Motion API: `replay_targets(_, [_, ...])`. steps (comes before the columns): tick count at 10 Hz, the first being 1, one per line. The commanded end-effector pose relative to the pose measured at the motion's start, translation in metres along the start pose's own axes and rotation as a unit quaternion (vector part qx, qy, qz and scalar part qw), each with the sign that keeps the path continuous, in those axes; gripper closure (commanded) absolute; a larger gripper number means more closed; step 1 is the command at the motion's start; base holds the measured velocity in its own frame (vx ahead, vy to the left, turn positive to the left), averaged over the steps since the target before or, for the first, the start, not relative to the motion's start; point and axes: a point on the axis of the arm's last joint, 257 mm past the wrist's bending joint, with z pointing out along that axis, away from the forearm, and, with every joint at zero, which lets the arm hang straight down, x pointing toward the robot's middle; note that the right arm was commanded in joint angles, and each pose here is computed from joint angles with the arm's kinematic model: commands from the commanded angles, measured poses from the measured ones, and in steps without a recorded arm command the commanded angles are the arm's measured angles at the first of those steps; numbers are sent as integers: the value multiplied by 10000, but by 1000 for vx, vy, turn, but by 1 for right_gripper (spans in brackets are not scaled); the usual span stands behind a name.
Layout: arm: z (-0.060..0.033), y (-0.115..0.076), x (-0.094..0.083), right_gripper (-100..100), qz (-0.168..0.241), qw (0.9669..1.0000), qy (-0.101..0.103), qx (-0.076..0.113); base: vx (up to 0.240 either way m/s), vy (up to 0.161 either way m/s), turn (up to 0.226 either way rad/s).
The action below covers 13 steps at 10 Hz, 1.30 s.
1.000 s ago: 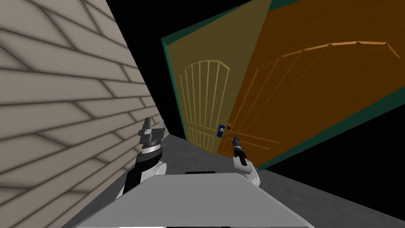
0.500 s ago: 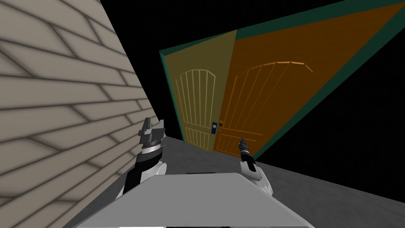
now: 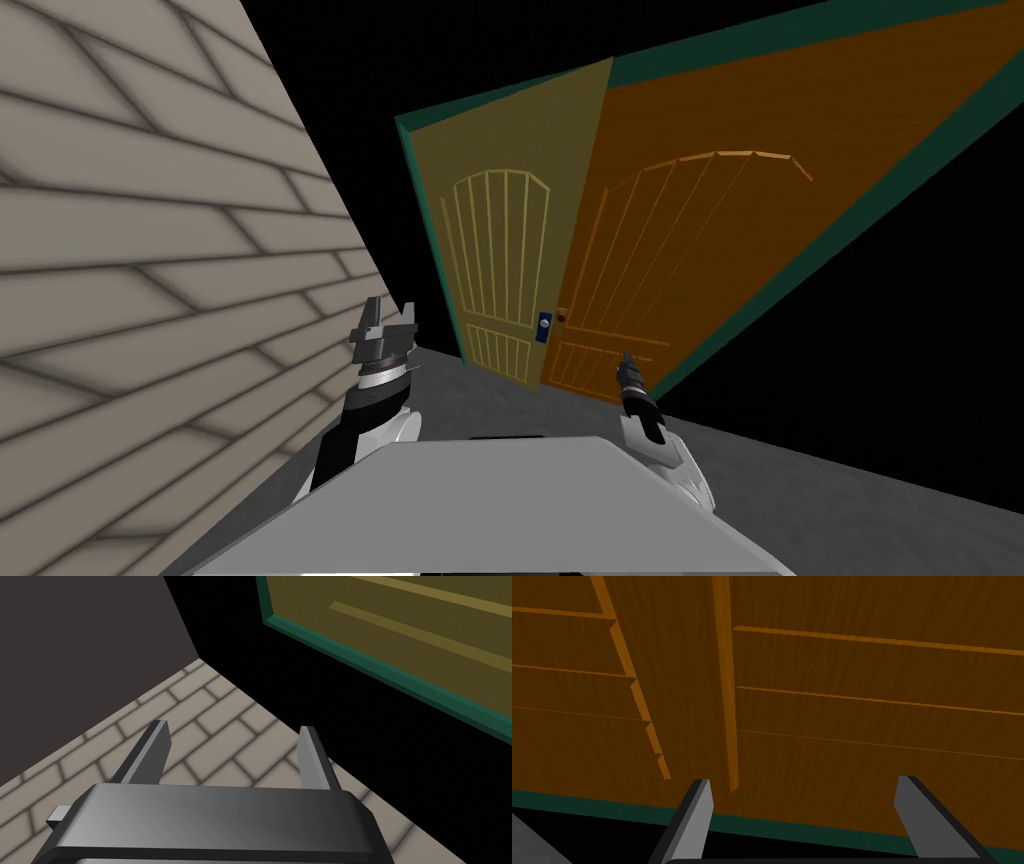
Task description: Pull the door open
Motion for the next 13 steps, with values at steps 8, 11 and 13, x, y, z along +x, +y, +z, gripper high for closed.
replay_targets(8, [130, 275, 948, -100, 432, 9969, 605, -273, 180, -33, 112])
replay_targets(11, [119, 340, 1030, 100, 470, 9962, 666, -301, 105, 48, 89])
replay_targets(13, [119, 340, 1030, 100, 470, 9962, 666, -301, -33, -14, 13])
